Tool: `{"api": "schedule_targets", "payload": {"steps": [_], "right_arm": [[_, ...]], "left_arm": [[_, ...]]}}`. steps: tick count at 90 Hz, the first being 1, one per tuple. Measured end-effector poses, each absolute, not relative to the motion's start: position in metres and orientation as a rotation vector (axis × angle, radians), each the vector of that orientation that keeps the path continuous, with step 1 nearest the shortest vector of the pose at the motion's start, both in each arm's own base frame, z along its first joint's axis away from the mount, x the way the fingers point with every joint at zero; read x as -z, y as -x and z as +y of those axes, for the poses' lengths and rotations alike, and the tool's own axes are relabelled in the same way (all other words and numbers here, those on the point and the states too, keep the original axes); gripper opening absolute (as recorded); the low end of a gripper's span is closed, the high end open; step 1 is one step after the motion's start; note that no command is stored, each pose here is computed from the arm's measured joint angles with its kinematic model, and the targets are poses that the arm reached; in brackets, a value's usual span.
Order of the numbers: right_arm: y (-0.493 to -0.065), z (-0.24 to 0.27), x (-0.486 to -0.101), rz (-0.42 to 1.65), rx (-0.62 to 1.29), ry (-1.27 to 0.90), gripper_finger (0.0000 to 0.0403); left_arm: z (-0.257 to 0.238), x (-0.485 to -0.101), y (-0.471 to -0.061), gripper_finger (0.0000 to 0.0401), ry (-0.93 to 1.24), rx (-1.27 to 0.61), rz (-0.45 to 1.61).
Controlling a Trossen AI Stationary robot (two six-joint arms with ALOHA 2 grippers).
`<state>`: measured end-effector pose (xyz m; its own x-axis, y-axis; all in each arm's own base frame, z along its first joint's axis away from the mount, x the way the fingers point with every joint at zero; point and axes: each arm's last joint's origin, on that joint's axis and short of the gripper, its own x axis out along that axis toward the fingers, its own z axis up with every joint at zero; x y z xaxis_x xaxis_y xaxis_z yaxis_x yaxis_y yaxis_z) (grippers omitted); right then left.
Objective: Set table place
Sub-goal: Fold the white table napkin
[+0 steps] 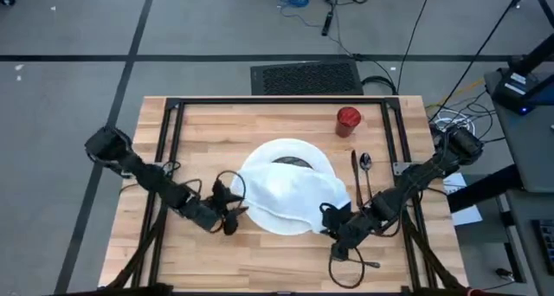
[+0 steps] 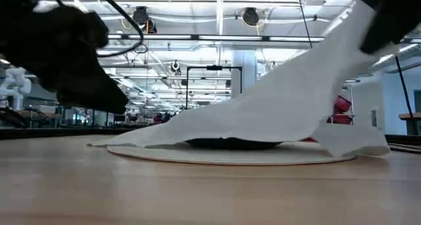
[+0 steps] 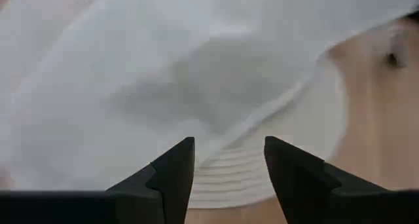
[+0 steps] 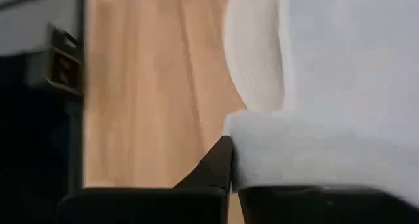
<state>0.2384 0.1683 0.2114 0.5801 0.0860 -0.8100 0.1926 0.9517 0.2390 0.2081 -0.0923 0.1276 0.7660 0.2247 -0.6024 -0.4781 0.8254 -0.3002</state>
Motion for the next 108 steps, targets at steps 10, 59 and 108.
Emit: {"api": "schedule_targets", "payload": {"steps": [10,59,108], "right_arm": [[-0.237,0.167,-0.21,0.968,0.089,-0.32,0.0],[-0.238,0.166,-0.211,0.931,0.106,-0.283,0.0],[-0.241,0.168,-0.214,0.885,0.083,-0.252,0.0]], "left_arm": [[-0.062,-0.126,-0.207,0.0171,0.577,-0.484,0.719],[0.011,-0.14,-0.19,0.0172,0.715,-0.471,0.913],[0.024,-0.114,-0.196,0.0192,0.898,-0.366,0.843]]}}
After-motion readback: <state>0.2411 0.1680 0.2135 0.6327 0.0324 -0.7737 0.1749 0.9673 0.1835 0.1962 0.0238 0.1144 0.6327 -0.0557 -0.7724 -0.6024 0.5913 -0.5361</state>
